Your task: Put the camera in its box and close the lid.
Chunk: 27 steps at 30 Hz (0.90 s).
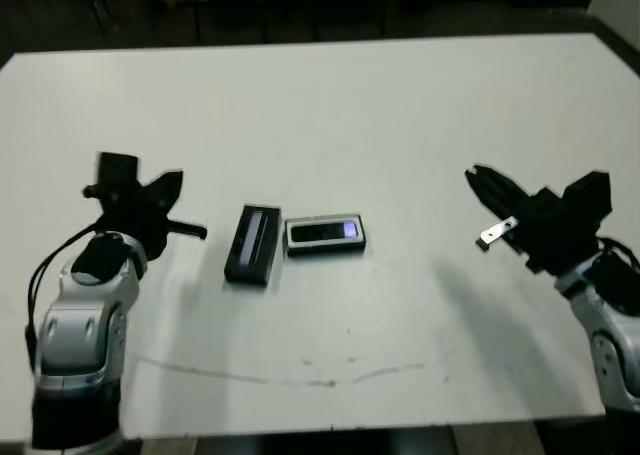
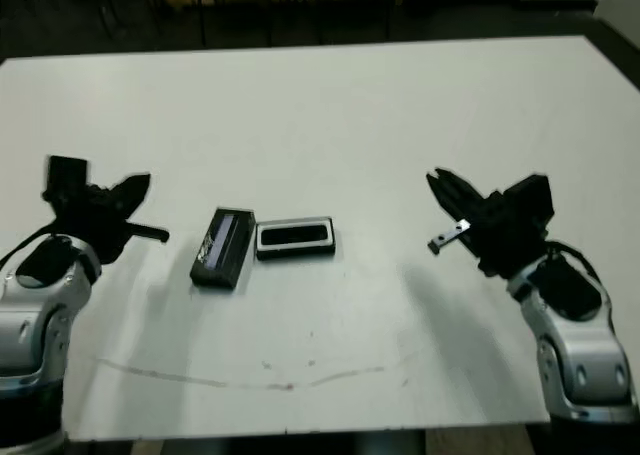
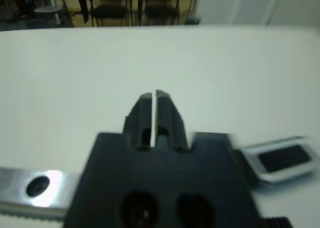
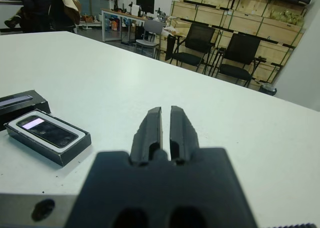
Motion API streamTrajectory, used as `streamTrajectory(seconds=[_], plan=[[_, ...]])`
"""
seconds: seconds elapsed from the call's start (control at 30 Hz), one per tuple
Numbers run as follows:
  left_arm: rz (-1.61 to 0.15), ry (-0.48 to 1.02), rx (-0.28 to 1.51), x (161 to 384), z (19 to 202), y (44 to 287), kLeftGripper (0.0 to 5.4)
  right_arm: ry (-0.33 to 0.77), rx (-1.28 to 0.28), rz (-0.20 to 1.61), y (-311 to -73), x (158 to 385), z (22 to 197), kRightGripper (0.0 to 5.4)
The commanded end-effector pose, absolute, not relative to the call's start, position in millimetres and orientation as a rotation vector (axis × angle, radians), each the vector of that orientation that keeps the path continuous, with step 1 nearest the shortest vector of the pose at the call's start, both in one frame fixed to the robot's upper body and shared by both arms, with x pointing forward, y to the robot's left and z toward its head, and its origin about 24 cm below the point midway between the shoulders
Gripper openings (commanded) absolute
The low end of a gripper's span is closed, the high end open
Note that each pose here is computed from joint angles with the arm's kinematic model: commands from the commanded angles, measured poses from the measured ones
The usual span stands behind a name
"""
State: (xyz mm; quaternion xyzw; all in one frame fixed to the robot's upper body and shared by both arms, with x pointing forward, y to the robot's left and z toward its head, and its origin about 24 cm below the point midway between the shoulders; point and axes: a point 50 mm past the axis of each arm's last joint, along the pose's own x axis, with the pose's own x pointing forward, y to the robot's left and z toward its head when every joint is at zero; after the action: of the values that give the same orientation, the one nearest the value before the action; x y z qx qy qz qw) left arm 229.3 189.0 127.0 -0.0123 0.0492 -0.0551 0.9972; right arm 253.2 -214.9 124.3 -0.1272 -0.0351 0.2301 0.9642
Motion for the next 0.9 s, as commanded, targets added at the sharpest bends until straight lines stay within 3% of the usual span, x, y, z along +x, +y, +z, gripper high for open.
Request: streamTrajectory(seconds=[0.03,0.13,0.33,0.9], plan=[[-0.14,0.105,-0.066,203,129.5,178,0.22,-0.019,-0.24,0.453,-213,249,114.9,0.0],[-0.181,0.11,-0.12,184,128.4,165,0.64,-0.029,-0.215,0.473,-212,248,111.0,0.0],[-0.221,0.199,-0.121,171,119.8,154,1.74,-0.035,-0.241,0.472,-210,246,110.1,0.0],[-0.235,0.312,-0.076,188,90.6,142,4.91,-0.04,-0.236,0.469,-207,247,101.5,0.0]])
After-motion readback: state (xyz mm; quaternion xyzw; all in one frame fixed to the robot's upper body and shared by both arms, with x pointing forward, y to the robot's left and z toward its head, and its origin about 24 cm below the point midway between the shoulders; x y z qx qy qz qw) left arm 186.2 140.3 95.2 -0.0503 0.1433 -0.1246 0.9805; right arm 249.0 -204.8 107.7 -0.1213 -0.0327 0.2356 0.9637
